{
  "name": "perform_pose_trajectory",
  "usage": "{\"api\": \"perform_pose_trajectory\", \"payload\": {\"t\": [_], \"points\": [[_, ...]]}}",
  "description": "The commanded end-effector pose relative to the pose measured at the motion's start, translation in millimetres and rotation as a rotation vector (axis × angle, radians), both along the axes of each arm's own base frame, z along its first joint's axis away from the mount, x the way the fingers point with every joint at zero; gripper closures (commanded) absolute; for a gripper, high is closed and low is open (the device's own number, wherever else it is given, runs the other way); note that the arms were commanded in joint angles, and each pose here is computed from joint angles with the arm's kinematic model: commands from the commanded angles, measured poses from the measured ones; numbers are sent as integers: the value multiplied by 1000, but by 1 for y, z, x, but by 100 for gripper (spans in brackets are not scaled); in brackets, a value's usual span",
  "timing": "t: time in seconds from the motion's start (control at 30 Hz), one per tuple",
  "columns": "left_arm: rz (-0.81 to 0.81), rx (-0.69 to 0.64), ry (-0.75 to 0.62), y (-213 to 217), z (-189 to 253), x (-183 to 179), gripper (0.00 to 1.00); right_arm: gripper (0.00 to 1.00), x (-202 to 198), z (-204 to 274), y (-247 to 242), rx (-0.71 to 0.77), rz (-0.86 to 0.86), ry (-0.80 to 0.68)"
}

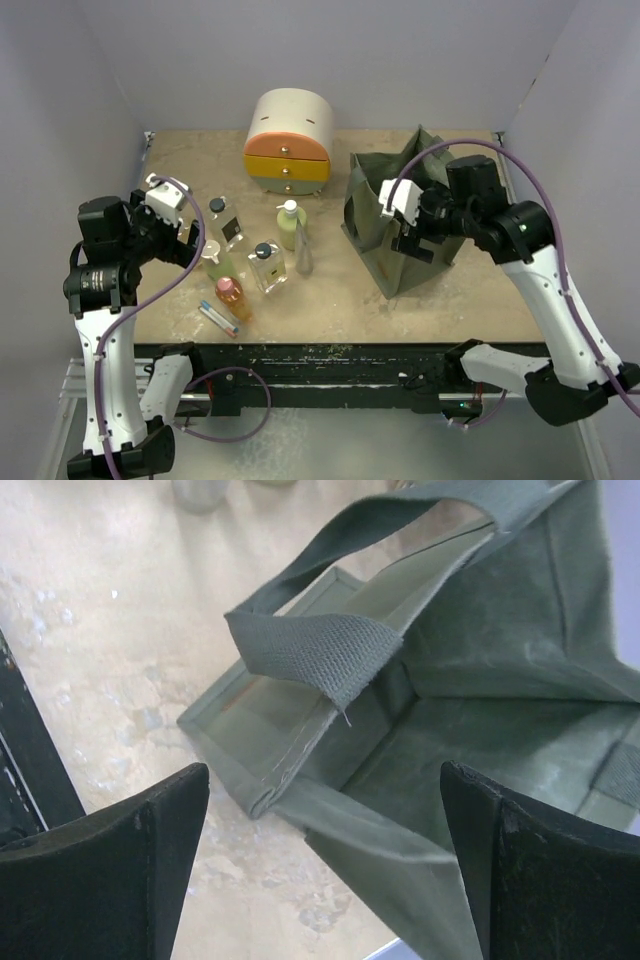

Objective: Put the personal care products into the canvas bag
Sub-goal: Move the canvas bag to the center of the board.

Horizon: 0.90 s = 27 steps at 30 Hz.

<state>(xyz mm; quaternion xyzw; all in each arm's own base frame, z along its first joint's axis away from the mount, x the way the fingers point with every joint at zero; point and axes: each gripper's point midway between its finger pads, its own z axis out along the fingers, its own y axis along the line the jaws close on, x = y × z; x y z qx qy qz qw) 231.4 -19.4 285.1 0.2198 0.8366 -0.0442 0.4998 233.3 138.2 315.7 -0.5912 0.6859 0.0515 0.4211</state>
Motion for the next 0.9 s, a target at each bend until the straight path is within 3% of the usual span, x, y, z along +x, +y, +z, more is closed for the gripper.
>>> {"api": "perform_pose_trajectory", "payload": {"t": [0.0, 0.17, 0.33, 0.4, 0.53, 0.7, 0.87], "points": [[-16, -16, -65, -4, 21, -1, 1, 4, 0, -18, 4, -84, 96, 38], [-13, -26, -60, -5, 21, -1, 1, 30, -3, -35, 8, -90, 113, 126], [-9, -43, -47, -6, 15, -2, 1, 64, -16, -30, 35, 52, 169, 176], [-11, -47, -47, -6, 14, -2, 1, 73, -19, -28, 46, 124, 181, 183], [-21, -50, -44, -7, 14, -2, 1, 81, -28, -20, 65, 255, 204, 212], [-22, -24, -22, -4, 5, -1, 1, 98, -28, -16, 85, 335, 180, 249], [-19, -28, -17, -4, 3, -1, 1, 96, -28, -2, 103, 418, 175, 239]]}}
